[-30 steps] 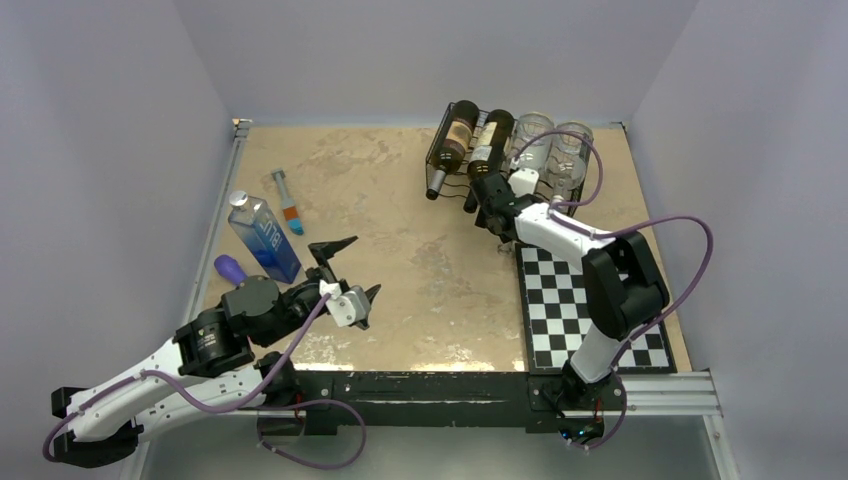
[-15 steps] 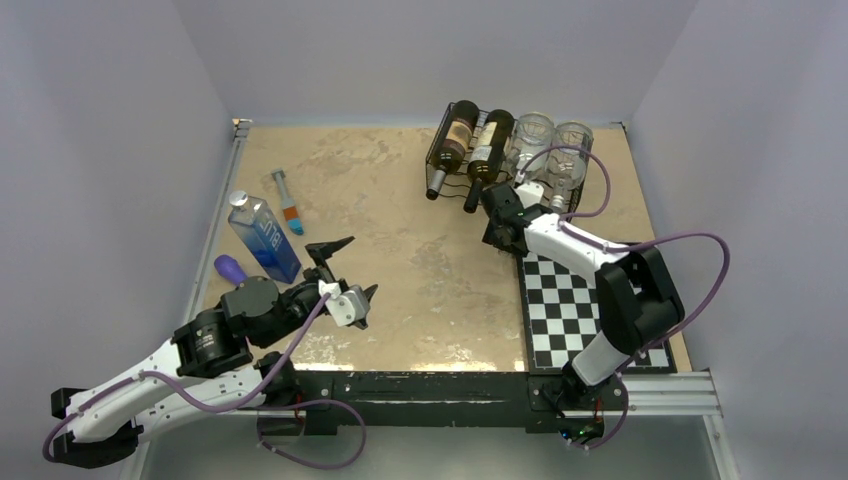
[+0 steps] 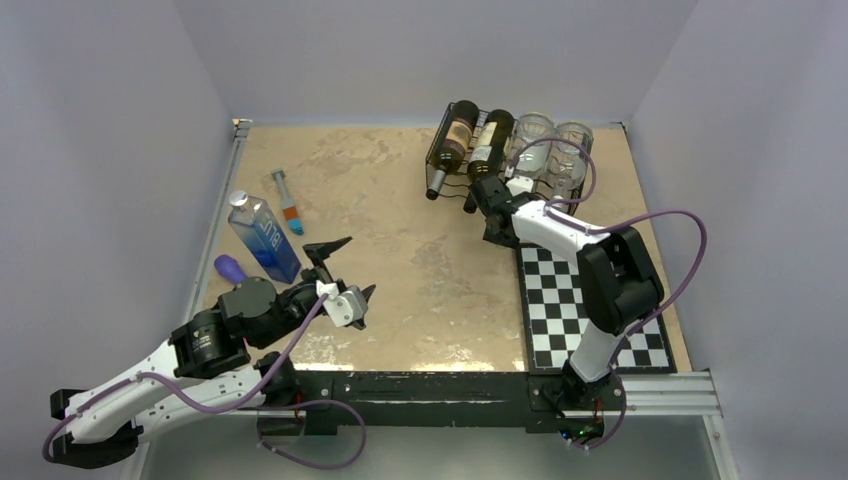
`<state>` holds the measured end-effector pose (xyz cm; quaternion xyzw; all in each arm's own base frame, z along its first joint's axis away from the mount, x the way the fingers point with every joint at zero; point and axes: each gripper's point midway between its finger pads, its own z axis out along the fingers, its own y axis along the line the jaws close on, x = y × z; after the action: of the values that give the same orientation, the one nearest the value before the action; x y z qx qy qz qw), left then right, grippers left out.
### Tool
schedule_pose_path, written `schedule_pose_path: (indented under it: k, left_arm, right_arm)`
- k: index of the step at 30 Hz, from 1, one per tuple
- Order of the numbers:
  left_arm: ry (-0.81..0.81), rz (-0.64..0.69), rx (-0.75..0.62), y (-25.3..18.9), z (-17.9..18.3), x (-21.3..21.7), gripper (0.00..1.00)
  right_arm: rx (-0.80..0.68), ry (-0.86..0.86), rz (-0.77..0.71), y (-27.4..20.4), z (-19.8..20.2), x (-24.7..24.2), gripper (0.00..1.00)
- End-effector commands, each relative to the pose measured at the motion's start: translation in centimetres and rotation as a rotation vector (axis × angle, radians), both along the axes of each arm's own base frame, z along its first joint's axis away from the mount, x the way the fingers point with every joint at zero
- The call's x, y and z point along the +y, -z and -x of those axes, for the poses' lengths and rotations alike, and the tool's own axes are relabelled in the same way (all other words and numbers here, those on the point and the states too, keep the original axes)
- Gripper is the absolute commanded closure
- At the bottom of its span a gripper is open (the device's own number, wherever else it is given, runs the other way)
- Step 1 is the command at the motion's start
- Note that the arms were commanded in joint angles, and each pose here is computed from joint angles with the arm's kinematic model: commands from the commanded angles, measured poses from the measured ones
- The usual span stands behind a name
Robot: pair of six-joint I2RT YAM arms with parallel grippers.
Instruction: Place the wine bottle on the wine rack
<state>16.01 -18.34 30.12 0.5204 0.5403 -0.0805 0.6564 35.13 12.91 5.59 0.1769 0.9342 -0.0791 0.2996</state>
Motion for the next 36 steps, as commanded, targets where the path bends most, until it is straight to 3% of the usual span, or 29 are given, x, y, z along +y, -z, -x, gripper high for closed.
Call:
schedule_pose_path:
  k: [1,11,12,16,18,19,25,31,36]
  left_arm:
    - [-0.014,0.055,-0.035,-2.6,0.0,0.5,0.01]
    - [-0.02,0.056,-0.031,-2.8,0.1,0.8,0.01]
    - [-0.02,0.054,-0.03,-2.7,0.0,0.8,0.01]
    - [-0.023,0.055,-0.032,-2.8,0.0,0.8,0.01]
    - [-0.021,0.056,-0.032,-2.9,0.0,0.8,0.01]
    - [-0.021,0.057,-0.033,-2.9,0.0,0.8,0.01]
    - [-0.023,0.056,-0.036,-2.8,-0.1,0.8,0.01]
    - [-0.044,0.097,-0.045,-3.6,-0.1,1.3,0.01]
    - [-0.286,0.32,0.038,-7.1,-2.0,4.3,0.01]
  right_arm:
    - [-0.049,-0.023,0.042,-2.1,-2.1,0.0,1.0]
    - [0.008,0.038,0.068,-1.4,-1.9,-1.3,0.98]
    - [0.011,0.046,0.07,-1.4,-1.9,-1.4,0.9]
    - [-0.019,0.053,0.064,-2.3,-1.7,-1.7,0.41]
    - [-0.064,0.031,0.033,-3.3,-1.6,-1.5,0.25]
    - [-0.085,0.026,0.017,-3.9,-1.5,-1.4,0.22]
    - [-0.145,-0.024,-0.028,-7.7,-0.3,-0.8,0.13]
    - [-0.214,-0.077,-0.082,-12.1,2.2,-0.3,0.1]
    - [-0.302,-0.227,-0.167,-16.2,3.7,2.2,0.1]
